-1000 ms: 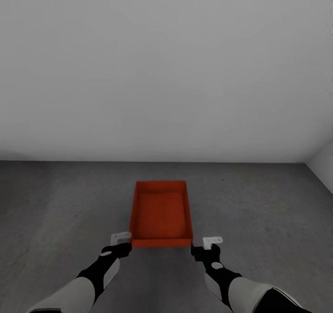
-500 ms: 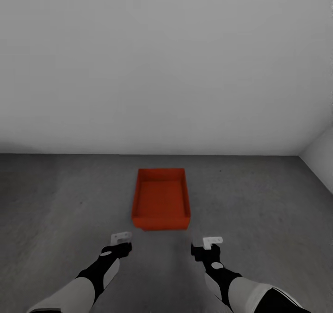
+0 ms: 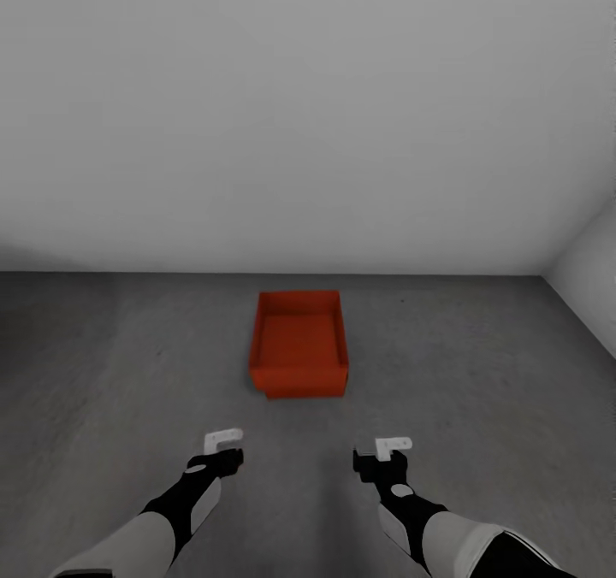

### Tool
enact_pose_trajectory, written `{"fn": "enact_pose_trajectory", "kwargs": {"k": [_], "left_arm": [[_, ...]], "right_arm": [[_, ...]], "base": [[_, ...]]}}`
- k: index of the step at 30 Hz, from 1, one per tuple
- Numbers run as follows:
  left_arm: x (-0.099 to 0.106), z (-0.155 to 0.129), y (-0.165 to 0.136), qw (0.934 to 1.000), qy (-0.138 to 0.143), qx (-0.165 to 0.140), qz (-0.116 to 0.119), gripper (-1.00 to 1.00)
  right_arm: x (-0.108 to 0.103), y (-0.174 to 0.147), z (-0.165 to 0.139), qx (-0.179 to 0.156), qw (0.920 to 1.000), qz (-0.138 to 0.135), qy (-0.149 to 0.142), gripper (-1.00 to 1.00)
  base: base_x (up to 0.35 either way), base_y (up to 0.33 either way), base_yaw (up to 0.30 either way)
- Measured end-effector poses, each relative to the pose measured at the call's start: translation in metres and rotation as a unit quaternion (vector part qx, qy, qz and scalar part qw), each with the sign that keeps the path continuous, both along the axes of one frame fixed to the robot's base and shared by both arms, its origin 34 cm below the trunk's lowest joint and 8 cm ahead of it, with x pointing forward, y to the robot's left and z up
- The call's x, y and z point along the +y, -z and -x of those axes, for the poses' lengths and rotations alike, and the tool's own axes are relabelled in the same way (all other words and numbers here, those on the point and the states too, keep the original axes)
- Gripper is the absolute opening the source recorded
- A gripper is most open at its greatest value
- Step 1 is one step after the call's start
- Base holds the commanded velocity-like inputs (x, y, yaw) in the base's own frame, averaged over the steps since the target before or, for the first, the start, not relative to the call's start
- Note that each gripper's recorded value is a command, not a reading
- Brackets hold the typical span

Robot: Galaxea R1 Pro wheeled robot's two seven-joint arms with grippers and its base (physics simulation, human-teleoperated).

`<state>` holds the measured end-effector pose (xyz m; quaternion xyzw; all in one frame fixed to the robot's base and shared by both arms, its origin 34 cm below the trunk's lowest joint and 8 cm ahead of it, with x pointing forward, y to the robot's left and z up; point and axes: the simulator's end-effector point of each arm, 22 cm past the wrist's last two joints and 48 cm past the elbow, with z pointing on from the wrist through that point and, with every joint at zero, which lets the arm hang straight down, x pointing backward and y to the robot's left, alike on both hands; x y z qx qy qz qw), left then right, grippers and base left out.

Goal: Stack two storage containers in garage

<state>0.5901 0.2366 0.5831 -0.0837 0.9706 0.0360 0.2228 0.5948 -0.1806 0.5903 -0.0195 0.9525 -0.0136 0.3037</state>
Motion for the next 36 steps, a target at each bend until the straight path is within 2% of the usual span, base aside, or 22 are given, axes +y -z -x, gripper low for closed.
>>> {"fn": "enact_pose_trajectory", "kwargs": {"k": [6,15,19,22,24,26,29,34,36], "left_arm": [[0.001,0.002,0.000,1.0000,0.000,0.002,-0.001,1.00],[0.002,0.006,0.003,1.0000,0.003,0.007,-0.003,1.00],[0.006,0.011,0.005,0.9999,0.000,0.012,-0.005,1.00],[0.024,0.027,0.012,0.9994,-0.003,0.032,-0.017,1.00],[0.051,0.054,0.023,0.9975,-0.007,0.063,-0.032,1.00],[0.084,0.094,0.033,0.9932,-0.014,0.105,-0.049,1.00],[0.109,0.109,0.034,0.9906,-0.020,0.120,-0.062,1.00],[0.121,0.120,0.035,0.9891,-0.024,0.129,-0.067,1.00],[0.122,0.137,0.039,0.9875,-0.024,0.140,-0.068,1.00]], "right_arm": [[0.000,0.000,0.000,0.000,1.0000,0.000,0.000,1.00],[0.001,-0.001,0.000,-0.001,1.0000,0.000,-0.001,1.00],[-0.007,0.000,0.000,0.001,1.0000,0.005,0.001,1.00],[-0.011,0.001,0.001,0.005,1.0000,0.009,0.002,1.00],[-0.015,0.004,0.005,0.010,0.9999,0.011,0.002,1.00],[-0.017,0.005,0.007,0.013,0.9998,0.013,0.001,1.00],[-0.021,0.006,0.009,0.015,0.9997,0.016,0.001,1.00],[-0.025,0.013,0.024,0.035,0.9992,0.021,0.000,1.00],[-0.028,0.018,0.037,0.045,0.9987,0.023,0.001,1.00]], "base": [[-0.185,0.000,0.000],[-0.015,0.000,0.000],[0.000,0.000,0.000],[0.000,0.000,0.000],[0.000,0.000,0.000],[0.000,0.000,0.000],[0.000,0.000,0.000],[0.000,0.000,0.000],[0.000,0.000,0.000]]}}
